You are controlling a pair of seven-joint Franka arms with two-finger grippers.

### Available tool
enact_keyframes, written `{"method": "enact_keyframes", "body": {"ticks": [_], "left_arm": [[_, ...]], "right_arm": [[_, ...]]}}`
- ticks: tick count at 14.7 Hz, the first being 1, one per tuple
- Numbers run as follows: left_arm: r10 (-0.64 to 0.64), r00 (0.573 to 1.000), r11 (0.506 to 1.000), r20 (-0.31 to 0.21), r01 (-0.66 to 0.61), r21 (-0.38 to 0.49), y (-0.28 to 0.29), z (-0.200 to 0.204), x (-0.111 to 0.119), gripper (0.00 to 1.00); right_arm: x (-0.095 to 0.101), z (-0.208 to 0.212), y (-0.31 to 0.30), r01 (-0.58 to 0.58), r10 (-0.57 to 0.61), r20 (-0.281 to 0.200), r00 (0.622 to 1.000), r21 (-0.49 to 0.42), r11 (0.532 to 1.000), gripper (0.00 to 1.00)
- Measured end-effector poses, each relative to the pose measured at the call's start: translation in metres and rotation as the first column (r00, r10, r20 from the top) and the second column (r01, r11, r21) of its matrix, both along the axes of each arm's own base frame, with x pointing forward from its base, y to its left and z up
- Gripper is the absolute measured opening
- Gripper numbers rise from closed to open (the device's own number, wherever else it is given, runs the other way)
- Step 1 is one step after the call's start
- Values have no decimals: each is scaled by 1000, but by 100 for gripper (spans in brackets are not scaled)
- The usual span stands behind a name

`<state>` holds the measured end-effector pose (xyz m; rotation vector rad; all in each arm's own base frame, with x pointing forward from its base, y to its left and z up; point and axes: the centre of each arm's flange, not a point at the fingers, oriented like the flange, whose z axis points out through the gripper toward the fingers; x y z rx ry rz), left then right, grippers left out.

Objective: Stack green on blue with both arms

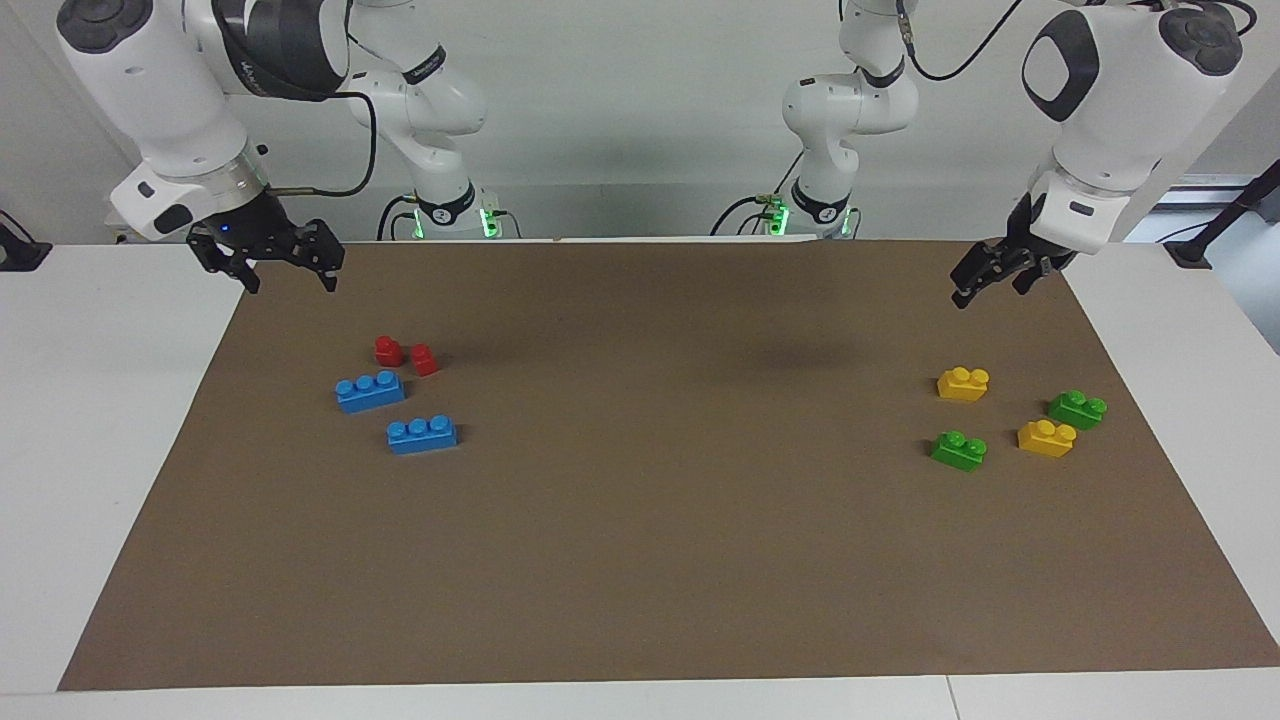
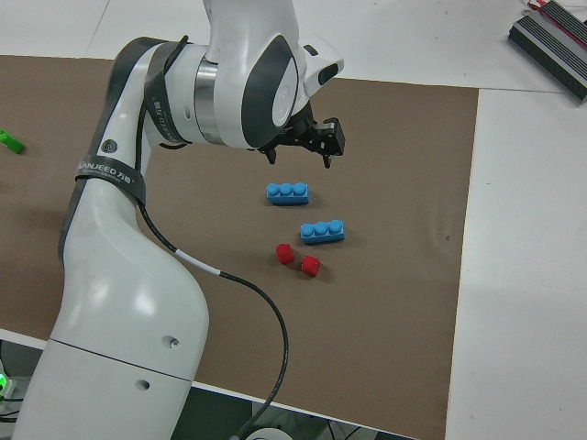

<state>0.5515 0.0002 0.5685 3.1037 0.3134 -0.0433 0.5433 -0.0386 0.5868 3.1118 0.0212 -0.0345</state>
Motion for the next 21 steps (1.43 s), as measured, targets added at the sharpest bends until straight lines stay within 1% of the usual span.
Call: {"method": "enact_keyframes", "body": {"ticks": [1, 2, 3, 4, 6, 8, 9, 10, 11, 12, 14, 15, 16, 17, 18, 20, 21], "left_arm": [[15, 1000, 1000, 0, -15, 0, 8, -6, -2, 100], [30, 1000, 1000, -3, -30, 0, 14, -11, -3, 100], [48, 999, 999, -4, -48, 0, 19, -17, -4, 100], [65, 998, 998, -5, -65, 1, 22, -23, -3, 100], [87, 996, 996, -11, -87, 2, 27, -38, 1, 100], [130, 991, 992, -19, -130, 5, 29, -56, 9, 100], [161, 987, 987, -23, -161, 7, 30, -66, 14, 100], [190, 981, 982, -29, -190, 10, 30, -76, 19, 100], [216, 976, 976, -33, -215, 12, 30, -86, 24, 100], [239, 971, 971, -32, -238, 14, 30, -95, 29, 100], [292, 956, 956, -29, -292, 17, 31, -113, 38, 100], [332, 943, 943, -26, -331, 19, 31, -121, 42, 100], [376, 927, 927, -18, -375, 19, 31, -128, 46, 100], [414, 910, 910, -9, -414, 18, 32, -135, 50, 100], [449, 893, 893, -2, -449, 17, 32, -142, 54, 100], [532, 846, 846, 14, -532, 11, 33, -153, 61, 100], [587, 809, 810, 28, -587, 4, 33, -158, 65, 100]], "right_arm": [[4, 3, 0, 24, -24, 36, 999, -2, 1000, 100], [7, 4, -1, 75, -75, 65, 995, -1, 997, 100], [9, 3, -1, 142, -142, 79, 987, 3, 990, 100], [11, -1, -1, 215, -215, 81, 973, 8, 977, 100], [20, -15, -1, 361, -362, 83, 929, 19, 932, 100], [36, -35, 1, 489, -492, 92, 866, 46, 871, 100], [44, -47, 5, 557, -560, 88, 824, 60, 828, 100], [51, -59, 8, 627, -631, 75, 772, 71, 775, 100], [56, -70, 12, 702, -707, 56, 705, 81, 707, 100], [61, -78, 16, 771, -776, 30, 630, 97, 630, 100], [67, -88, 25, 875, -878, -48, 477, 122, 469, 100], [71, -94, 27, 909, -908, -89, 410, 126, 398, 100], [74, -100, 28, 933, -928, -126, 351, 127, 336, 100], [77, -108, 28, 950, -941, -154, 303, 123, 286, 100], [80, -117, 26, 963, -948, -177, 263, 113, 246, 100], [84, -135, 20, 978, -952, -225, 206, 90, 191, 100], [86, -144, 15, 984, -950, -256, 177, 80, 161, 100]]}}
